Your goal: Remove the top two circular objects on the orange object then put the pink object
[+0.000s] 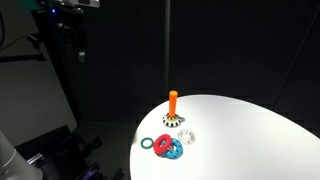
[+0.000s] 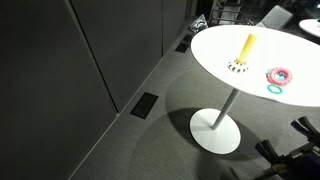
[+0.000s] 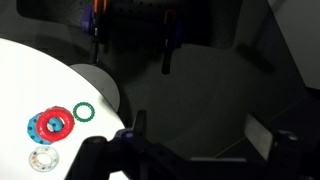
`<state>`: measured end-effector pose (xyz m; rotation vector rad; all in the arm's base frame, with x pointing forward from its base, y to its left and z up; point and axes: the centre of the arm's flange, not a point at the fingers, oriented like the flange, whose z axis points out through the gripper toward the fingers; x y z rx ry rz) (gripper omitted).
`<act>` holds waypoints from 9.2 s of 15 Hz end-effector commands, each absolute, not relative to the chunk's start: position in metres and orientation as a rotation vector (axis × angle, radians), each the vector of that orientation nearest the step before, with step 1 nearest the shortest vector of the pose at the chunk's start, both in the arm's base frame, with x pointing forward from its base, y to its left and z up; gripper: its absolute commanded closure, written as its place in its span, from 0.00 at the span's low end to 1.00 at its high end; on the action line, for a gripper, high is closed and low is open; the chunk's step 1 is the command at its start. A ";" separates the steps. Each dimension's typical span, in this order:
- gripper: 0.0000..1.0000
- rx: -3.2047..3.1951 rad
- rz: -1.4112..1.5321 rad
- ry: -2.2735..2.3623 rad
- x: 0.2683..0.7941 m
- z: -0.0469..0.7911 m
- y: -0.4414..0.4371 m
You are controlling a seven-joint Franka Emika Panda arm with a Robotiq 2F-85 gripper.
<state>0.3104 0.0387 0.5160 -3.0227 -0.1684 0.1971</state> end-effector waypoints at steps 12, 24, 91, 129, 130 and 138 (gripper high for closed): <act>0.00 -3.023 0.197 -0.168 0.310 0.516 0.039; 0.00 -3.020 0.060 0.010 0.403 0.525 -0.004; 0.00 -3.135 -0.563 0.563 0.603 0.167 -0.090; 0.56 -3.124 -0.850 0.606 0.599 0.265 -0.093; 0.56 -3.117 -0.865 0.604 0.599 0.271 -0.091; 0.56 -3.054 -0.975 0.607 0.594 0.324 -0.086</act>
